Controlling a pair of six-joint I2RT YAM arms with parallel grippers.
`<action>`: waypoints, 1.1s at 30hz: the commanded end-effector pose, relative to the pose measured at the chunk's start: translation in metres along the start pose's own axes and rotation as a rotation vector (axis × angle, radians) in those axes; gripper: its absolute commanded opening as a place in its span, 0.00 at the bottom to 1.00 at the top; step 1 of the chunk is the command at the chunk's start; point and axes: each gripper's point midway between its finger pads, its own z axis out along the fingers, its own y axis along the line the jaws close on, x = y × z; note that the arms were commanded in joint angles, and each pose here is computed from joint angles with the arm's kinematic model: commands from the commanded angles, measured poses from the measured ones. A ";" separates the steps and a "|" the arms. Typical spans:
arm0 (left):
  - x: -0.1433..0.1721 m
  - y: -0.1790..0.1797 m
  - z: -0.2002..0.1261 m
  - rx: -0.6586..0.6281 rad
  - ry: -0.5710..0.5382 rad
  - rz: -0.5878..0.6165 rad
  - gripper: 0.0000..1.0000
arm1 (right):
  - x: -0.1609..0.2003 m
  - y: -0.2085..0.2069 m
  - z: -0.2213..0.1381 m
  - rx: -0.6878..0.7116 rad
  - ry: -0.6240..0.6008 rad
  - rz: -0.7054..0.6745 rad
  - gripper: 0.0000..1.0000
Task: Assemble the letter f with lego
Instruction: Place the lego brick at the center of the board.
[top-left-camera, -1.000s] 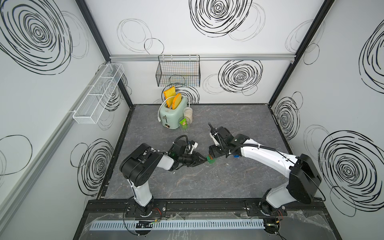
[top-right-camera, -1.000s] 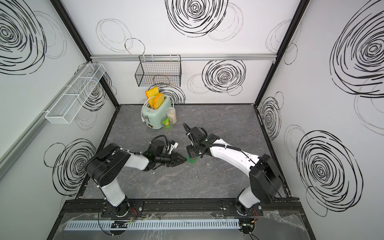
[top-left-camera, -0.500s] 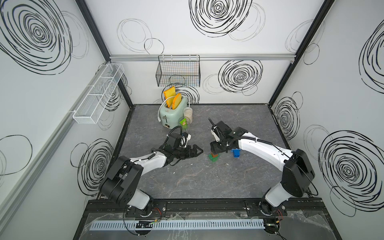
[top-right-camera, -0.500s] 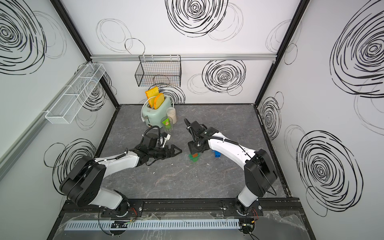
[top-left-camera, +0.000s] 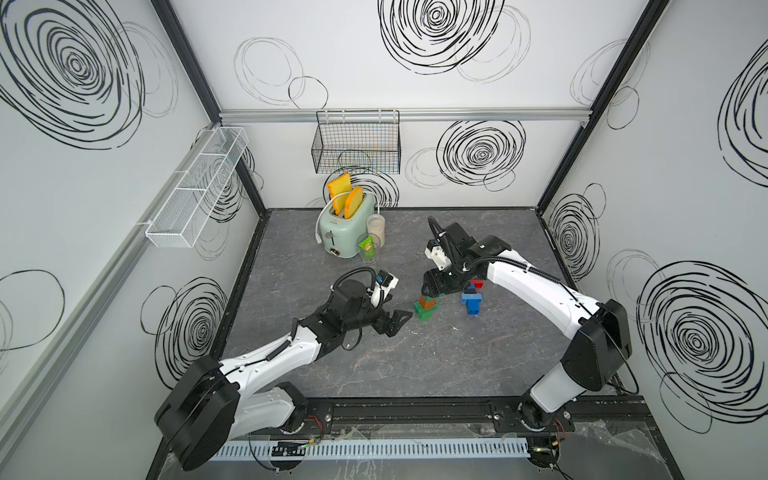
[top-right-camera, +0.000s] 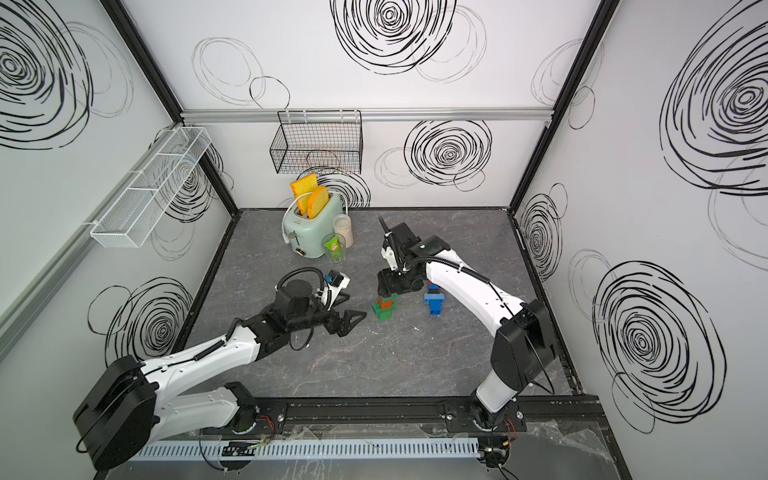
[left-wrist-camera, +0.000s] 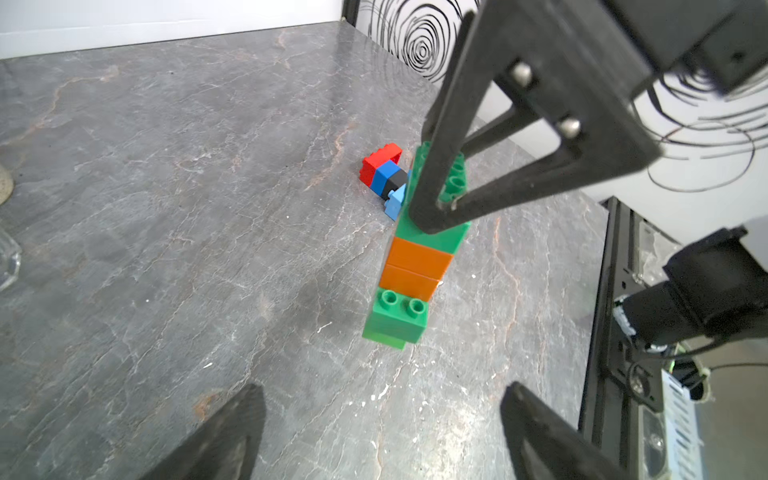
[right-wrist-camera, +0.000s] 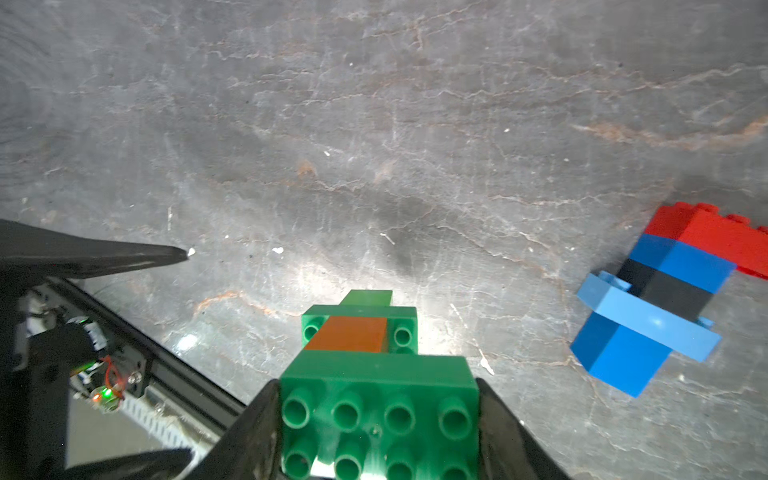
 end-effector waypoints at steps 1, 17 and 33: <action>-0.017 -0.007 0.006 0.006 -0.026 0.173 0.83 | 0.004 0.024 -0.031 -0.105 -0.006 -0.048 0.56; -0.021 -0.039 0.015 0.105 -0.022 0.187 0.61 | 0.009 0.039 -0.043 -0.189 -0.013 -0.062 0.56; -0.020 -0.040 0.018 0.117 -0.009 0.177 0.42 | 0.010 0.040 -0.042 -0.197 -0.009 -0.063 0.56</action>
